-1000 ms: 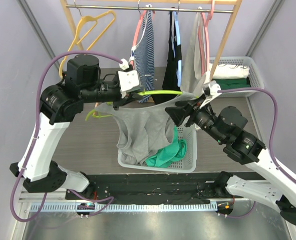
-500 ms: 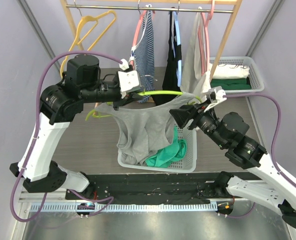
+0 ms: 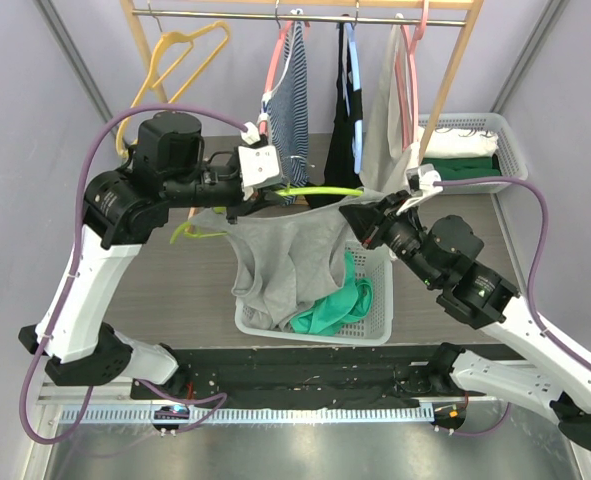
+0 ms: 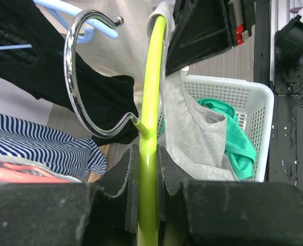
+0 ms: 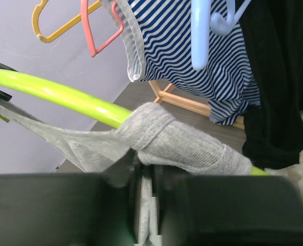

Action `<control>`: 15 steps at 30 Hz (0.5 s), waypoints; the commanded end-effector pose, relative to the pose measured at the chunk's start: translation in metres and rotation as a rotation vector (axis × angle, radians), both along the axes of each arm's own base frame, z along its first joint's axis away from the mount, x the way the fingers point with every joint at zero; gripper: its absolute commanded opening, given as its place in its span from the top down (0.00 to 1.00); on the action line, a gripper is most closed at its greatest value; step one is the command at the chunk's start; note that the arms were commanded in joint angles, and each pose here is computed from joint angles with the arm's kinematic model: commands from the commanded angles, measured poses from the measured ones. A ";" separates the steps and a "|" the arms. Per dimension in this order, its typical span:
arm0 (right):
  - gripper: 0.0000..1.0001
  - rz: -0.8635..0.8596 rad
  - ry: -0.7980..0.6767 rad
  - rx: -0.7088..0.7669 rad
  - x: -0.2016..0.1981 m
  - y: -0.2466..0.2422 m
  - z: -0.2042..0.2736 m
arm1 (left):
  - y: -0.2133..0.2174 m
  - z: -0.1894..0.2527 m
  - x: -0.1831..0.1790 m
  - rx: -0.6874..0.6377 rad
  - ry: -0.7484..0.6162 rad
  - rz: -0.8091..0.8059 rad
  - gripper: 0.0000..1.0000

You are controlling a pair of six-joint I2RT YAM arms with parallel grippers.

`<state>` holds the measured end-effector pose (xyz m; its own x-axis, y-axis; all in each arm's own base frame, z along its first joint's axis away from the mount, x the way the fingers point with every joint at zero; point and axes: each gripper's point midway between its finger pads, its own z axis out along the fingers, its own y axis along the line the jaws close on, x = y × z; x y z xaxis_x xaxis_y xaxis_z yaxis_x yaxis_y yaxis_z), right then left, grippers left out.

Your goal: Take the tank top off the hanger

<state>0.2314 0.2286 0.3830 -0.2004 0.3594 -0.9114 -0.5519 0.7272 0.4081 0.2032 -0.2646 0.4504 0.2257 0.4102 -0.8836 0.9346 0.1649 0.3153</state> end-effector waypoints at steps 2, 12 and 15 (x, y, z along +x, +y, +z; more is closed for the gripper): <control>0.99 -0.015 -0.126 0.133 -0.012 -0.018 0.060 | 0.002 0.016 -0.007 -0.037 -0.071 -0.029 1.00; 0.99 -0.261 -0.065 0.136 -0.020 -0.090 0.014 | 0.008 0.026 -0.009 -0.045 -0.107 -0.017 1.00; 0.99 -0.330 -0.042 0.111 -0.018 -0.105 -0.011 | 0.010 0.029 -0.014 -0.053 -0.106 -0.024 1.00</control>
